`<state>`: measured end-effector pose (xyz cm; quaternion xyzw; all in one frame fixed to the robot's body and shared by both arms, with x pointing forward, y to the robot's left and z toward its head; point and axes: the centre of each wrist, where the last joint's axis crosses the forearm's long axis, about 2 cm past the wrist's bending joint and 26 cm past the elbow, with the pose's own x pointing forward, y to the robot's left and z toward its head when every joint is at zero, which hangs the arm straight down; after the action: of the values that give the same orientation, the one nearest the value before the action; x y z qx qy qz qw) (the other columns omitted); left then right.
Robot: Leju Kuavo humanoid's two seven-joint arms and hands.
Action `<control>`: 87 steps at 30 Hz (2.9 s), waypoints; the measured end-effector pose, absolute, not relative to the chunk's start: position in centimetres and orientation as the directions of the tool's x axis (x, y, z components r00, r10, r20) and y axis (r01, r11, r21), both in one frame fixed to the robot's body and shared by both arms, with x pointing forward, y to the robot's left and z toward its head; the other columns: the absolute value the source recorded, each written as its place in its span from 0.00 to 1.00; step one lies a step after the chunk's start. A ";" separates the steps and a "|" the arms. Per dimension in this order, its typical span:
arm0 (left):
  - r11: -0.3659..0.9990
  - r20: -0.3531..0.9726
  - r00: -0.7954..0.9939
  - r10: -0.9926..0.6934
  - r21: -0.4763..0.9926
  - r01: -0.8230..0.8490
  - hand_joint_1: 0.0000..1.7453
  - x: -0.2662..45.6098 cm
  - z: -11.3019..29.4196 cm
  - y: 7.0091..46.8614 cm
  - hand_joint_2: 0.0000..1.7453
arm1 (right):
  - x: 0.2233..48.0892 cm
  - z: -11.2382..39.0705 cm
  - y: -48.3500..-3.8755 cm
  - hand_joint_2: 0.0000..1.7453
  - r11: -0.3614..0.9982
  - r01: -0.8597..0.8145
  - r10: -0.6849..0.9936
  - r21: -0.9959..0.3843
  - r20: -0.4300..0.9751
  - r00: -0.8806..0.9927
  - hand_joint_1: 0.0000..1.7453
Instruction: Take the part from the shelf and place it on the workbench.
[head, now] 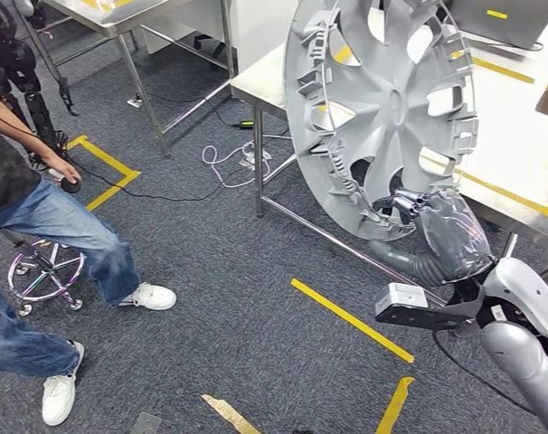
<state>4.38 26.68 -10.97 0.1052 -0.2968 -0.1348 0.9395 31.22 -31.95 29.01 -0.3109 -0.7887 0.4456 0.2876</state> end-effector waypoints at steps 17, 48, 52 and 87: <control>0.942 0.534 0.784 -0.317 0.273 0.194 0.00 4.6 -10.9 26.5 1.00 | 31.2 29.2 -31.9 1.00 0.412 0.238 0.745 -0.879 0.174 -0.644 1.00; 0.944 0.533 0.786 -0.313 0.268 0.194 0.00 4.5 -10.9 26.3 1.00 | 31.1 29.1 -32.0 1.00 0.410 0.236 0.747 -0.881 0.176 -0.641 1.00; 0.943 0.533 0.786 -0.315 0.271 0.194 0.00 4.6 -10.9 26.5 1.00 | 31.1 29.1 -32.0 1.00 0.411 0.237 0.747 -0.881 0.176 -0.641 1.00; 0.949 0.581 0.751 -0.314 0.203 0.240 0.00 4.2 -11.1 27.3 1.00 | 30.4 27.9 -32.5 1.00 0.328 0.337 0.791 -0.883 0.061 -0.609 1.00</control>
<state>4.21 27.30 -11.06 0.0580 -0.3204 -0.1482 0.9338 30.43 -32.54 27.87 -0.3639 -0.7750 0.4513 0.2515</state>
